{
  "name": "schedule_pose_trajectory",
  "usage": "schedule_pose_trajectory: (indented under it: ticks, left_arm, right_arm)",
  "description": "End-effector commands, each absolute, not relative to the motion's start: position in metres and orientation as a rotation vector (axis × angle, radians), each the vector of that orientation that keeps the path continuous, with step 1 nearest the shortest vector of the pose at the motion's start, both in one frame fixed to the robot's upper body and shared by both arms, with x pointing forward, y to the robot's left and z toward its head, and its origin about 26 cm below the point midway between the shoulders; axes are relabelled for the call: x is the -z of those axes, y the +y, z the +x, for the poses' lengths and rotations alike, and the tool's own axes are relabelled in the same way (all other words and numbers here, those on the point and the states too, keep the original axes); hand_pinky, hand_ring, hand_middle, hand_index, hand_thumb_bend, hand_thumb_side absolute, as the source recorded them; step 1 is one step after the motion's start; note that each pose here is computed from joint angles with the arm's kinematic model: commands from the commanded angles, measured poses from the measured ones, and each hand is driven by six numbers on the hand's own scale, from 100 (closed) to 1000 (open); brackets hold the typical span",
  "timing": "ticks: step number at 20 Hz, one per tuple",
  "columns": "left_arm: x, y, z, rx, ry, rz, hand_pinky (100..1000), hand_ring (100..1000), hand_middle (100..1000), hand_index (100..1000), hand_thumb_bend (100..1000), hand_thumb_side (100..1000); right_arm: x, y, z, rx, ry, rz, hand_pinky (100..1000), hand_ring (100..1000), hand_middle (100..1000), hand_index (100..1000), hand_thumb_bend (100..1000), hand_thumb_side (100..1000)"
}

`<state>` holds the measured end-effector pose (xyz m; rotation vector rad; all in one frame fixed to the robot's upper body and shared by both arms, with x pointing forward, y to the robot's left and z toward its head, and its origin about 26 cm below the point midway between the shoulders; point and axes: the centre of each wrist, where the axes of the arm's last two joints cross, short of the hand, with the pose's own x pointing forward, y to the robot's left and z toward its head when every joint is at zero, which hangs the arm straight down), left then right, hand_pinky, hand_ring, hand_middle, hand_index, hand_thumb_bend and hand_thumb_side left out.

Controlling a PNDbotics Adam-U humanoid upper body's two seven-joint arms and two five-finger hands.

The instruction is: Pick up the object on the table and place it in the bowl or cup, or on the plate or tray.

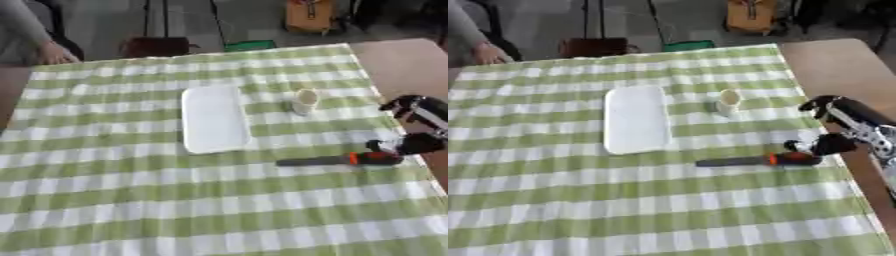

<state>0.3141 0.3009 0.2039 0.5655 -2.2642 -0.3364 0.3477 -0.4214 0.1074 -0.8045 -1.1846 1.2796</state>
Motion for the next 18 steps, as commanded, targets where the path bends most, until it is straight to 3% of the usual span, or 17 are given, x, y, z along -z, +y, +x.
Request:
schedule_pose_trajectory:
  ticks: [1,2,5,6,18]
  left_arm:
    - [-0.2124,0.3034,0.3128,0.359,-2.282,0.585,566,712,812,844,637,808]
    - [-0.2125,0.3034,0.3129,0.361,-2.282,0.585,566,712,812,844,637,808]
    - [-0.2126,0.3035,0.3129,0.365,-2.281,0.585,566,712,812,844,637,809]
    - [-0.2126,0.3035,0.3129,0.366,-2.28,0.585,567,712,813,844,637,809]
    - [-0.2129,0.3035,0.313,0.372,-2.28,0.584,568,713,813,845,637,810]
  right_arm:
    - [-0.1231,-0.438,0.3453,-1.321,-1.121,-0.827,716,769,812,863,512,350]
    - [-0.1236,-0.4393,0.3448,-1.326,-1.111,-0.819,721,771,813,867,416,265]
    - [-0.1251,-0.4423,0.3436,-1.342,-1.081,-0.796,723,771,813,867,361,225]
    - [-0.1253,-0.4431,0.3433,-1.344,-1.074,-0.791,722,769,811,865,276,187]
    - [-0.1244,-0.4458,0.3422,-1.341,-1.058,-0.773,717,761,806,862,263,190]
